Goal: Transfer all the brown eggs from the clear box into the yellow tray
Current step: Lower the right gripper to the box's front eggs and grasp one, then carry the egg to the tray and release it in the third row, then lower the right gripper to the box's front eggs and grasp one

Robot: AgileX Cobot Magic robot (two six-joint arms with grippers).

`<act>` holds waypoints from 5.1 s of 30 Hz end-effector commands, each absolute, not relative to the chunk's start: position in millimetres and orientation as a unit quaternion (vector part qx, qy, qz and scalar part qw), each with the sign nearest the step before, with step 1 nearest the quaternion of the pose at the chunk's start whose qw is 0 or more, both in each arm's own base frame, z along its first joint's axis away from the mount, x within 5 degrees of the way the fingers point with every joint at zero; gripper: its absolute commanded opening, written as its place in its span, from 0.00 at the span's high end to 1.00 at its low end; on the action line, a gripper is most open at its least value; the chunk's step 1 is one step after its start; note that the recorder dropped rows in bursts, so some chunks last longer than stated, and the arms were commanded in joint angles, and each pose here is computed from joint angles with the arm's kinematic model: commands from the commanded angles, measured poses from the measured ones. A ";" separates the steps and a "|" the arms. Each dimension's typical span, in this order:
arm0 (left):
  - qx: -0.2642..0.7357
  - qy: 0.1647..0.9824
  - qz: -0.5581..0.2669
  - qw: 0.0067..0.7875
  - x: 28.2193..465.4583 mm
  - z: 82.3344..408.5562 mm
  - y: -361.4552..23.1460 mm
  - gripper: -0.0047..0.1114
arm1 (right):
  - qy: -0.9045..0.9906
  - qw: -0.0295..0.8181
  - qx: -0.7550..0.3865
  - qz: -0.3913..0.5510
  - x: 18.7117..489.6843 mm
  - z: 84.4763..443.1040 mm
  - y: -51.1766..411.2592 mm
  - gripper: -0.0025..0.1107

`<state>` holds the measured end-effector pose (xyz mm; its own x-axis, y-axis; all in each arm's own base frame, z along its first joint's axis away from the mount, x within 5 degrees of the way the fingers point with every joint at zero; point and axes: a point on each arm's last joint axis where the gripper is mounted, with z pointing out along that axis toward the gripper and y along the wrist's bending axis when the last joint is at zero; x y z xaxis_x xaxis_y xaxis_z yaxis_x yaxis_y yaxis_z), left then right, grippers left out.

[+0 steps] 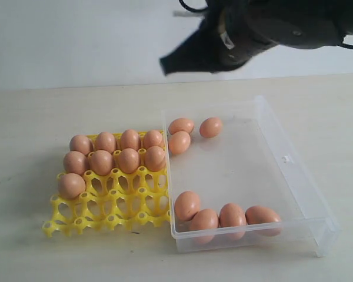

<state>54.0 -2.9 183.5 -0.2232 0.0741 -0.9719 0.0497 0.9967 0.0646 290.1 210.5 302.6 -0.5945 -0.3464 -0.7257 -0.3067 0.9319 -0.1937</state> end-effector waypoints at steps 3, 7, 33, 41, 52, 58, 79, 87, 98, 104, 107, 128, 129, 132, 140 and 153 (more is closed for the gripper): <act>0.039 0.780 0.005 0.624 54.1 185.2 -3.3 0.96 | 0.950 0.180 -0.256 0.018 275.8 255.8 197.7 0.98; 0.039 0.780 0.005 0.624 54.1 185.2 -3.3 0.96 | 0.955 0.107 -0.275 -0.001 274.0 233.5 188.1 0.93; 0.039 0.780 0.005 0.624 54.1 185.2 -3.3 0.96 | 0.921 -0.054 -0.371 -0.109 275.4 174.8 173.4 0.43; 0.039 0.780 0.005 0.624 54.1 185.2 -3.3 0.96 | 0.915 -0.059 -0.386 -0.103 279.9 157.2 178.0 0.43; 0.039 0.780 0.005 0.624 54.1 185.2 -3.3 0.96 | 0.912 -0.061 -0.395 -0.092 286.0 130.0 184.4 0.49; 0.039 0.780 0.005 0.624 54.1 185.2 -3.3 0.96 | 0.910 -0.060 -0.400 -0.093 287.3 124.9 185.1 0.86; 0.039 0.780 0.005 0.624 54.1 185.2 -3.3 0.96 | 0.827 0.451 -0.289 0.171 316.9 220.2 266.4 0.98; 0.039 0.780 0.005 0.624 54.1 185.2 -3.3 0.96 | 0.803 0.467 -0.298 0.219 301.9 179.0 312.2 0.98; 0.039 0.780 0.005 0.624 54.1 185.2 -3.3 0.96 | 0.792 0.425 -0.316 0.304 284.1 148.3 338.0 0.98; 0.039 0.780 0.005 0.624 54.1 185.2 -3.3 0.96 | 0.797 0.411 -0.323 0.302 283.5 134.8 339.1 0.98; 0.039 0.780 0.005 0.624 54.1 185.2 -3.3 0.96 | 0.799 0.409 -0.324 0.300 283.5 131.9 339.1 0.98; 0.039 0.780 0.005 0.624 54.1 185.2 -3.3 0.96 | 0.819 0.393 -0.356 0.219 284.0 144.7 326.0 0.44; 0.039 0.780 0.005 0.624 54.1 185.2 -3.3 0.96 | 0.822 0.394 -0.352 0.211 283.4 156.0 322.7 0.45; 0.039 0.780 0.005 0.624 54.1 185.2 -3.3 0.96 | 0.845 0.397 -0.322 0.159 273.0 222.7 294.9 0.54; 0.039 0.780 0.005 0.624 54.1 185.2 -3.3 0.96 | 0.962 0.182 -0.201 -0.015 247.6 274.7 184.7 0.98; 0.039 0.780 0.005 0.624 54.1 185.2 -3.3 0.96 | 0.990 0.057 -0.121 0.042 268.5 185.9 194.5 0.46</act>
